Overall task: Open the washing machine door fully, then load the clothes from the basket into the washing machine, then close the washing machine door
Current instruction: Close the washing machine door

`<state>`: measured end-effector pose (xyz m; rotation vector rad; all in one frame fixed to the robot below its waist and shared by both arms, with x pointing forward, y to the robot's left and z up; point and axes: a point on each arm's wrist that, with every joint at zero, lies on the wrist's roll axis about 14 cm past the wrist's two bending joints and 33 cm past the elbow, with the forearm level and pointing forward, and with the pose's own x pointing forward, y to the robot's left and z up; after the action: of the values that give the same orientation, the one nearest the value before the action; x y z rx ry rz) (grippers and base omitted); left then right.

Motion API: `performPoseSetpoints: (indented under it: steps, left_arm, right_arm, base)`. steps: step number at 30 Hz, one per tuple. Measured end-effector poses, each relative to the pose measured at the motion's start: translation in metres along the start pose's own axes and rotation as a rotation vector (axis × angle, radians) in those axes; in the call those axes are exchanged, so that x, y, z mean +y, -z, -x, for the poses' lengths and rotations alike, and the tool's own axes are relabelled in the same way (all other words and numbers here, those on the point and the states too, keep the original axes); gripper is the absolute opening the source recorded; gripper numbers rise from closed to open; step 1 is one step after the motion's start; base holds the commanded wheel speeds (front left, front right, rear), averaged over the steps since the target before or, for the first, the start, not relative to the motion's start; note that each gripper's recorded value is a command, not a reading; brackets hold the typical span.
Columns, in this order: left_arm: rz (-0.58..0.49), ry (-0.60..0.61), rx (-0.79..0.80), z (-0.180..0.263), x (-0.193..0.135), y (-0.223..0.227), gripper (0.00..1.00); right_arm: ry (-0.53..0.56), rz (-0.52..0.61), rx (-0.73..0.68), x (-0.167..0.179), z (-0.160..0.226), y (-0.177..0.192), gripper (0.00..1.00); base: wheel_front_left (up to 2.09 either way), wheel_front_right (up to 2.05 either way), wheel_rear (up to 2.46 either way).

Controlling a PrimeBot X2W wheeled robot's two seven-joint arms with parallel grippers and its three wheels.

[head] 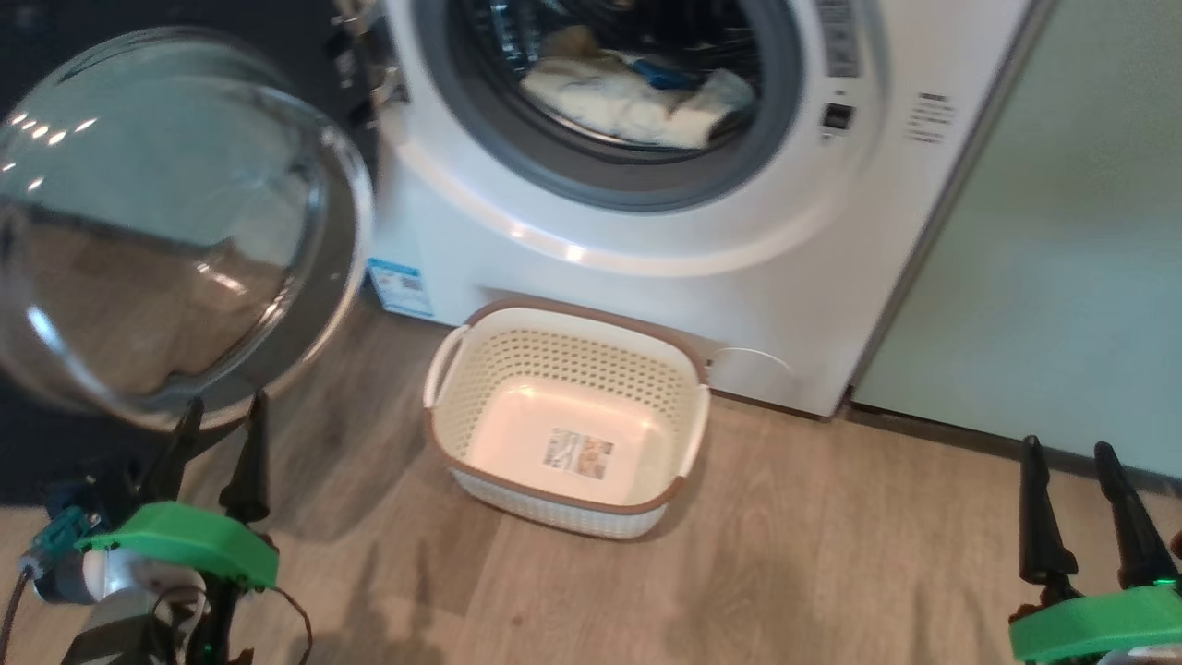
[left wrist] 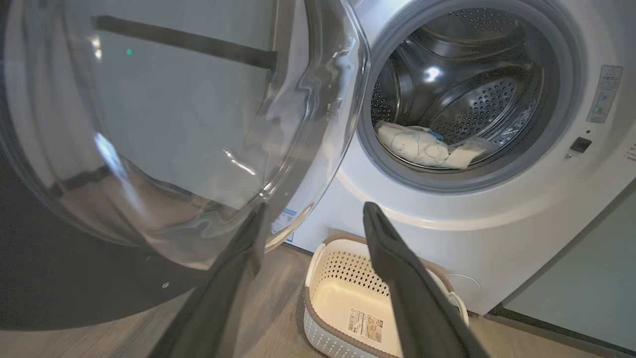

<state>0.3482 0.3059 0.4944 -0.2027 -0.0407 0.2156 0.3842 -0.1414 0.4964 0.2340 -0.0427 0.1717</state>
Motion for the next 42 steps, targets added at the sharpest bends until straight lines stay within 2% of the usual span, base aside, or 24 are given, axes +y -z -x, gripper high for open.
performPoseSetpoints:
  steps: [16, 28, 37, 40, 41, 42]
  left_arm:
    - [0.025, -0.258, -0.039, 0.065, 0.074, -0.011, 1.0]
    - [0.048, -0.457, -0.1, 0.116, 0.119, -0.025, 1.0]
    - [0.07, -0.532, -0.138, 0.128, 0.13, -0.031, 1.0]
    - [0.114, -0.571, -0.15, 0.137, 0.135, -0.028, 1.0]
    - [0.146, -0.589, -0.162, 0.14, 0.137, -0.027, 0.91]
    - [0.182, -0.605, -0.177, 0.142, 0.139, -0.026, 0.6]
  right_arm:
    - [-0.243, -0.008, 0.055, 0.076, -0.039, 0.022, 1.0]
    - [-0.437, -0.01, 0.108, 0.137, -0.053, 0.043, 1.0]
    - [-0.509, -0.004, 0.122, 0.156, -0.062, 0.051, 1.0]
    - [-0.519, -0.005, 0.124, 0.159, -0.062, 0.052, 1.0]
    - [-0.521, -0.005, 0.125, 0.16, -0.061, 0.052, 1.0]
    - [-0.522, -0.005, 0.127, 0.16, -0.061, 0.053, 1.0]
  base:
    - [0.0, 0.0, 0.0]
    - [0.0, 0.0, 0.0]
    - [0.0, 0.0, 0.0]
    - [0.0, 0.0, 0.0]
    - [0.0, 0.0, 0.0]
    - [0.0, 0.0, 0.0]
